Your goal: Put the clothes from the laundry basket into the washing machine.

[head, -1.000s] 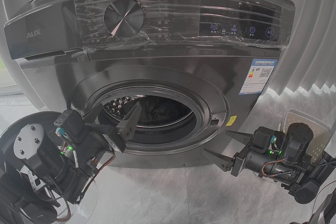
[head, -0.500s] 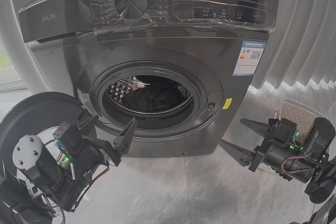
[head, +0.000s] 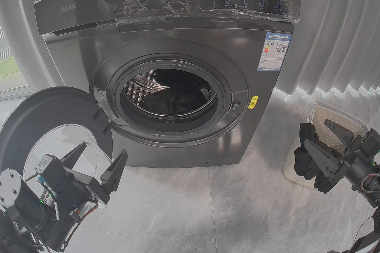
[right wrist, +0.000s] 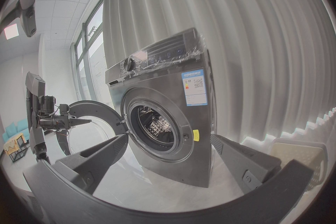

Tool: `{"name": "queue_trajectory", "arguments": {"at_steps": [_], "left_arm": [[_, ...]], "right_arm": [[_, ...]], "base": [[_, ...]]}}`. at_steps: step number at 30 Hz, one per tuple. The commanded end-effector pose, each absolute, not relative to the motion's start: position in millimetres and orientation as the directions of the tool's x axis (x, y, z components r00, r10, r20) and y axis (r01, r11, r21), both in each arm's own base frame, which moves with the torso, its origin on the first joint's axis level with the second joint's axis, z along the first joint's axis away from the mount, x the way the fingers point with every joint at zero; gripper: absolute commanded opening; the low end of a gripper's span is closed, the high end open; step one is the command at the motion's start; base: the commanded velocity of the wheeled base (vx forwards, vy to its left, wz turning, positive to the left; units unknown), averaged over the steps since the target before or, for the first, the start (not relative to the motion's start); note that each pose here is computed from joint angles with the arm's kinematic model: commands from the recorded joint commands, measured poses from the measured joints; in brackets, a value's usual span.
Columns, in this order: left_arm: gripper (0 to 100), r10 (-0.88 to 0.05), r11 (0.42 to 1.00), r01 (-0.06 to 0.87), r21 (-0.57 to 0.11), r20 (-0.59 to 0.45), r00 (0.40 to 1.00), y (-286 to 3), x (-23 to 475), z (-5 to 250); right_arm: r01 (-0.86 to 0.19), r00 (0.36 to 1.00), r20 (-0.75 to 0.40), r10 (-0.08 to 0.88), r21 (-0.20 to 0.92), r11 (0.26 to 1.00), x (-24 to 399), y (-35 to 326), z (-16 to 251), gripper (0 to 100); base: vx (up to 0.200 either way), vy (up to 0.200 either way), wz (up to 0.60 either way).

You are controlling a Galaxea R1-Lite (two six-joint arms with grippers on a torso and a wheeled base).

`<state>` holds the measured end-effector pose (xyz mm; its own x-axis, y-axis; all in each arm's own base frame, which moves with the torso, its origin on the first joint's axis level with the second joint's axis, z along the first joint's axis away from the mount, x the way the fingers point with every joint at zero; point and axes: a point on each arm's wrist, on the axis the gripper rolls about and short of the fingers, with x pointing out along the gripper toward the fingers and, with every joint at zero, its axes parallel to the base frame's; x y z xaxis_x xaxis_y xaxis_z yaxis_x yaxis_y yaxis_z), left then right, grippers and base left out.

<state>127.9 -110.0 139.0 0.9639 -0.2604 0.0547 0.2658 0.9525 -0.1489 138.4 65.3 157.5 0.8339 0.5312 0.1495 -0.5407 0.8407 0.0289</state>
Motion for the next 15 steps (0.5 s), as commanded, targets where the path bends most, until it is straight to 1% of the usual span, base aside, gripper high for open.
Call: {"name": "queue_trajectory", "arguments": {"at_steps": [1,3,6,7,11,13,15], "left_arm": [[100,-0.244,0.953,0.256,-0.164,0.089,0.966,-100.1,118.4,145.5],[100,-0.218,0.959,0.229,-0.165,0.085,0.972,-98.5,119.0,145.3],[100,-0.192,0.961,0.206,-0.183,0.093,0.977,-95.5,118.1,147.3],[100,-0.185,0.961,0.202,-0.19,0.102,0.977,-93.4,117.2,149.0],[100,-0.175,0.96,0.198,-0.198,0.125,0.977,-88.8,113.9,153.5],[100,-0.156,0.959,0.186,-0.216,0.148,0.977,-83.5,110.6,157.9],[100,-0.136,0.959,0.172,-0.226,0.165,0.977,-75.6,105.5,162.0]], "right_arm": [[-0.476,0.859,0.223,0.462,0.011,0.88,116.2,44.7,167.2,100],[-0.444,0.87,0.233,0.434,-0.013,0.896,111.0,38.9,169.2,100],[-0.349,0.902,0.247,0.354,-0.064,0.935,103.2,24.3,171.7,100],[-0.333,0.905,0.255,0.341,-0.075,0.94,99.8,21.0,172.7,100],[-0.303,0.902,0.291,0.32,-0.102,0.947,83.9,13.0,176.2,100],[-0.271,0.909,0.3,0.291,-0.108,0.957,71.3,9.0,175.6,100],[-0.279,0.907,0.296,0.3,-0.112,0.954,58.0,8.3,172.3,100]], "base": [[0.0,0.0,0.0],[0.0,-0.2,0.0],[0.0,-0.2,0.0],[0.0,-0.2,0.0],[0.0,0.0,0.0],[0.0,0.0,0.0],[0.0,0.0,0.0]]}}
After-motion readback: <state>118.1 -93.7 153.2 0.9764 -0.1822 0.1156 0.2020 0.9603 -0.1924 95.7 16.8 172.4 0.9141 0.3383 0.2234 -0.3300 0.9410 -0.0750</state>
